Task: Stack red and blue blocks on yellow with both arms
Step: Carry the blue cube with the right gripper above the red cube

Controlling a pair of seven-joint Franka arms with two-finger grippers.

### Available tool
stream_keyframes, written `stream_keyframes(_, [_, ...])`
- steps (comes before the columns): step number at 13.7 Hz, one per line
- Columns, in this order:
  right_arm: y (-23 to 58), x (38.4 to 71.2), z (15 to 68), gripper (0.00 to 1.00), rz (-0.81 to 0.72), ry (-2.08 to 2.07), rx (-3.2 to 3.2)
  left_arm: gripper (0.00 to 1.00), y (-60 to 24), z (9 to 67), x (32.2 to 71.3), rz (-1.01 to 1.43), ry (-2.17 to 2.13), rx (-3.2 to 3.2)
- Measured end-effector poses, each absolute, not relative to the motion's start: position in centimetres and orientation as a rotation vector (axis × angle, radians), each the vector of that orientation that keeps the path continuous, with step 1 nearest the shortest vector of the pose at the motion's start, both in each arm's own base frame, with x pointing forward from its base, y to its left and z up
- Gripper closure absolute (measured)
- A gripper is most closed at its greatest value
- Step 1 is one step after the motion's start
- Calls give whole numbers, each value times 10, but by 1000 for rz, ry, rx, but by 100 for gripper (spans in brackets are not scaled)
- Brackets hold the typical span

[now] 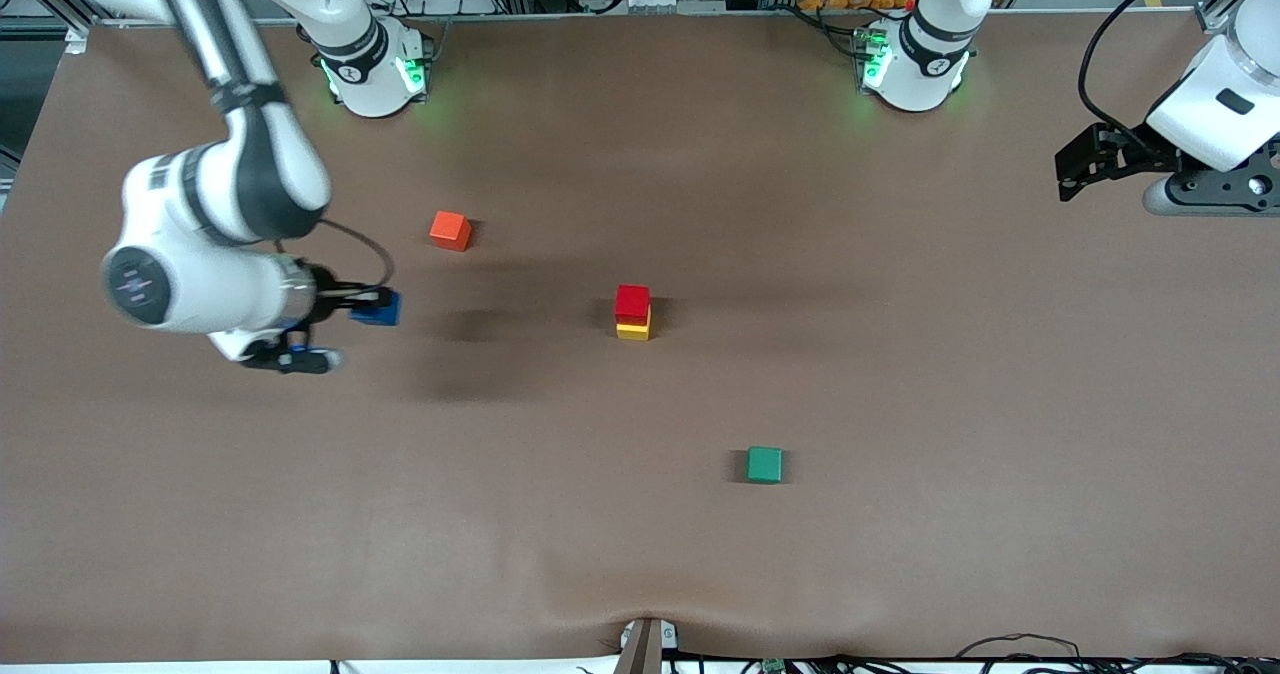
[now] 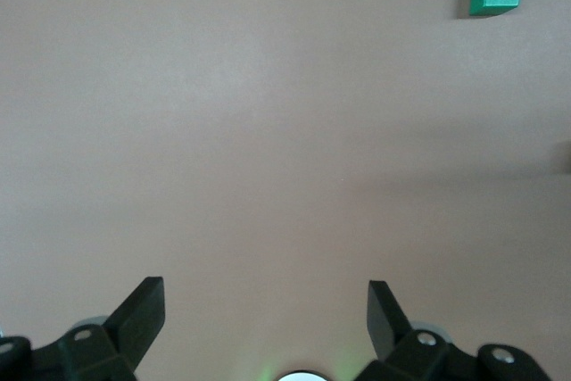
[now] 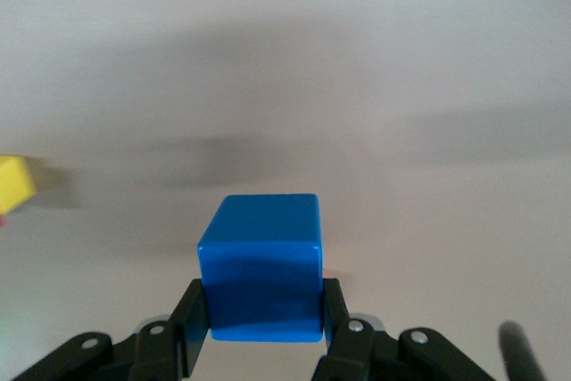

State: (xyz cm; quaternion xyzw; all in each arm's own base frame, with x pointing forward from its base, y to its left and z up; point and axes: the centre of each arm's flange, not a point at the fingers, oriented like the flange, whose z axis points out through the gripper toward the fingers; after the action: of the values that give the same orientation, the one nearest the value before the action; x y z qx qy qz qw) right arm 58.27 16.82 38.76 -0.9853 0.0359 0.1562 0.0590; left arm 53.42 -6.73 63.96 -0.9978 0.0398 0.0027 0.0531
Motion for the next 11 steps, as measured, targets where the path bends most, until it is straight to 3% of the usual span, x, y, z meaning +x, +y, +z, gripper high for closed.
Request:
stream_keyframes(6, [311, 560, 462, 44, 406, 151, -2837, 0, -58, 639, 535, 11, 92, -3041])
stream_keyframes(11, [418, 571, 456, 44, 352, 161, -2830, 0, -45, 635, 534, 47, 43, -3109])
